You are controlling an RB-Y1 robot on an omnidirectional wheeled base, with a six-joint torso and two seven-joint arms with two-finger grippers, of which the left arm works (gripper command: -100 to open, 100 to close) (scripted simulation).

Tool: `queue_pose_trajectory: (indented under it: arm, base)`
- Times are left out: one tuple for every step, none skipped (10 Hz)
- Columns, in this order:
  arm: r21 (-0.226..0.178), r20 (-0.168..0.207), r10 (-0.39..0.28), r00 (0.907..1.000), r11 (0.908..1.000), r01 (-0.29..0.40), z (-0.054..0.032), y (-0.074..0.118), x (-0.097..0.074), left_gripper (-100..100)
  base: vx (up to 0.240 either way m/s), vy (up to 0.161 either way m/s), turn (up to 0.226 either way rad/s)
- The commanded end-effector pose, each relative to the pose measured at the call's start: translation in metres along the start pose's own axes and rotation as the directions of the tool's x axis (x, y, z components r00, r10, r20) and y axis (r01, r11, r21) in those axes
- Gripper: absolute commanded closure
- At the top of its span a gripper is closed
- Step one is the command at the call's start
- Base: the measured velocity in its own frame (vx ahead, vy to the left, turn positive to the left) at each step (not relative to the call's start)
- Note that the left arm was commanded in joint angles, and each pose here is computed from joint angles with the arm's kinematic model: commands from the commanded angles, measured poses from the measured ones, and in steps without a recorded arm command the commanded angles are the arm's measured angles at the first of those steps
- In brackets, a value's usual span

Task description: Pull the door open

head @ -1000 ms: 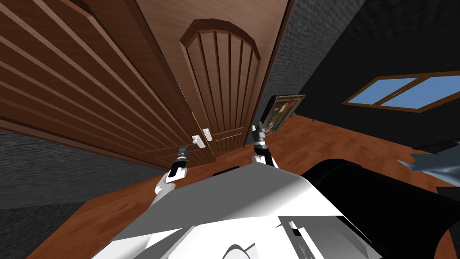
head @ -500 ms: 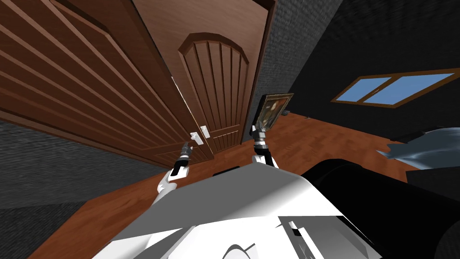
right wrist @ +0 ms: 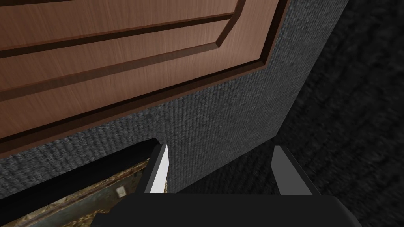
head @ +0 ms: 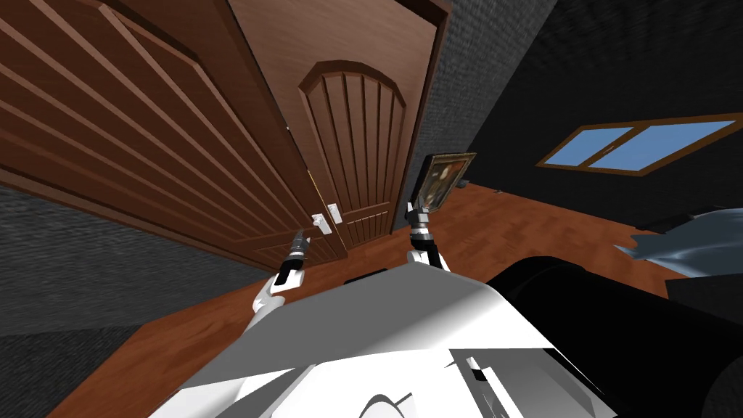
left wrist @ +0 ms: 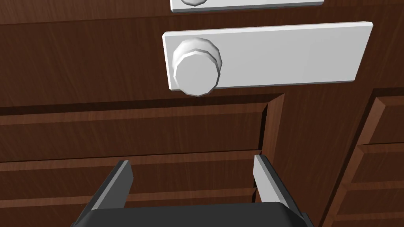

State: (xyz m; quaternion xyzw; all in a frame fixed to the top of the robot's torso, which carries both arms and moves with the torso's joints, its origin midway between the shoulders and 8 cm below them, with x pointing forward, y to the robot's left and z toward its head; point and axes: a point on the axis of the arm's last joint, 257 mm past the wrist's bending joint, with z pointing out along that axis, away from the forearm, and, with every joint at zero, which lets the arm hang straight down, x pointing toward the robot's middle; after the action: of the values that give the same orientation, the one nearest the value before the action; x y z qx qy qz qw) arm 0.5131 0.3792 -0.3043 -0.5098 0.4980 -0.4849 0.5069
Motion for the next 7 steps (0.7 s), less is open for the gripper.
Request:
queue_pose_trajectory:
  arm:
    - [-0.002, 0.008, 0.002, 1.0000, 1.0000, -0.002, 0.0007, 0.0010, -0.0022, -100]
    - [0.001, 0.009, 0.002, 1.0000, 1.0000, -0.002, 0.0019, 0.0005, -0.0016, -100]
    - [0.005, 0.006, 0.001, 1.0000, 1.0000, -0.001, 0.0040, -0.0012, 0.0010, -100]
    - [0.013, 0.000, -0.002, 1.0000, 0.9999, 0.002, 0.0072, -0.0044, 0.0061, -100]
    - [0.008, 0.003, -0.001, 1.0000, 1.0000, 0.001, 0.0055, -0.0028, 0.0033, -100]
    - [0.008, 0.003, -0.001, 1.0000, 1.0000, 0.001, 0.0055, -0.0028, 0.0033, 100]
    - [0.008, 0.003, -0.001, 1.0000, 1.0000, 0.001, 0.0055, -0.0028, 0.0033, 100]
  base:
    - [0.193, 0.052, -0.009]
    - [0.183, 0.016, -0.036]
    - [0.186, -0.023, -0.063]
    - [0.214, -0.061, -0.081]
    - [0.099, -0.031, -0.012]
    - [-0.014, 0.004, 0.014]
    - [-0.029, 0.018, 0.002]
